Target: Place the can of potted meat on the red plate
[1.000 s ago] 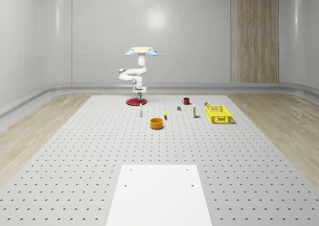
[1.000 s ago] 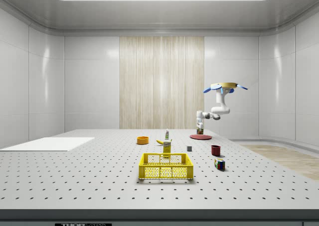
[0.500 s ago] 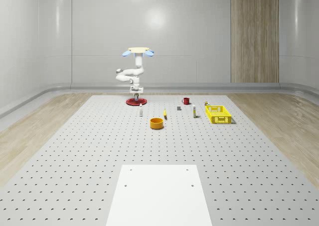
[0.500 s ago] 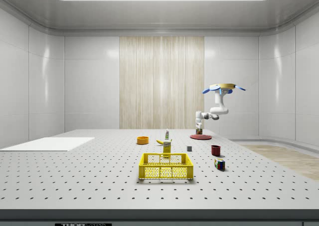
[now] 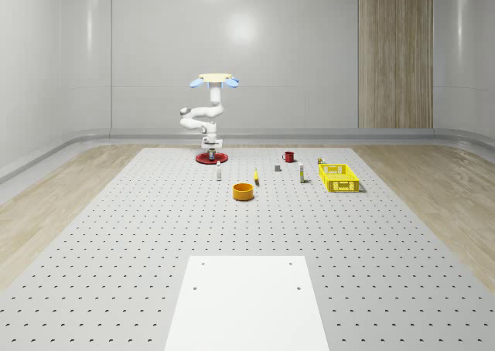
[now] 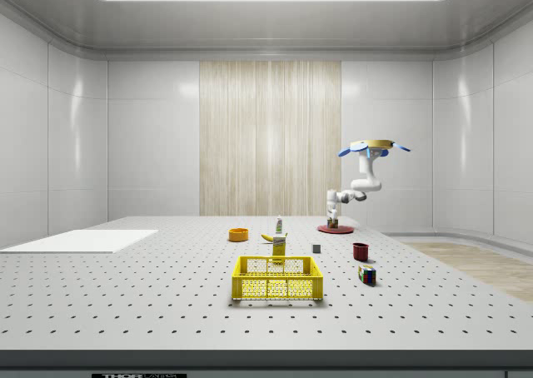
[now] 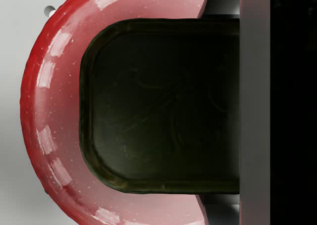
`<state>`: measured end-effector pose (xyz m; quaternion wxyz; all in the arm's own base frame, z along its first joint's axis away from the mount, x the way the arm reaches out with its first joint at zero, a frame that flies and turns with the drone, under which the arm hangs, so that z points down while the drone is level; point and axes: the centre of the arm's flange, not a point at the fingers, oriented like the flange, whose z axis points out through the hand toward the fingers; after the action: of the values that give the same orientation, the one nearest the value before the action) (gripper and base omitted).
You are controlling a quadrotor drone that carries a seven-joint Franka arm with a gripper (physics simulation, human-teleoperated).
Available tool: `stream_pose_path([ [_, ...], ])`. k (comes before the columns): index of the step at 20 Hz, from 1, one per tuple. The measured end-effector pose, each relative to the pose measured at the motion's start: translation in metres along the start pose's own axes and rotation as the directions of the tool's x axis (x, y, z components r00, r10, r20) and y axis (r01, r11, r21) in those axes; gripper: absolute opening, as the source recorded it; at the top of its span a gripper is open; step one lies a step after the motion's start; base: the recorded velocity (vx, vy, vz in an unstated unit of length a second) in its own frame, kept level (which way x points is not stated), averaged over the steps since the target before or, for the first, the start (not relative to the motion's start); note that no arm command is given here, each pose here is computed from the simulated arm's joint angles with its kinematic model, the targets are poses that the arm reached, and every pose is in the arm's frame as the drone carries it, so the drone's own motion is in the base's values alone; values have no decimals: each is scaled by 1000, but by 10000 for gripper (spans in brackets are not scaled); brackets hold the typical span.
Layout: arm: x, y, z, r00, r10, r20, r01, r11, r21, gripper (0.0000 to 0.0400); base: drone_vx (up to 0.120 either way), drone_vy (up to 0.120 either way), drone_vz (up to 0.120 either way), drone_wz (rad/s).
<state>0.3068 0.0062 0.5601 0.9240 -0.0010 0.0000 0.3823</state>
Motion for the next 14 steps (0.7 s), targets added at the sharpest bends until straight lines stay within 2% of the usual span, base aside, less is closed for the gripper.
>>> stream_pose_path([
  [5,0,0,-8,1000,1,2,-1,1000,1,385,0,0,0,0],
  [14,0,0,-36,1000,1,3,-1,1000,2,398,0,0,0,0],
])
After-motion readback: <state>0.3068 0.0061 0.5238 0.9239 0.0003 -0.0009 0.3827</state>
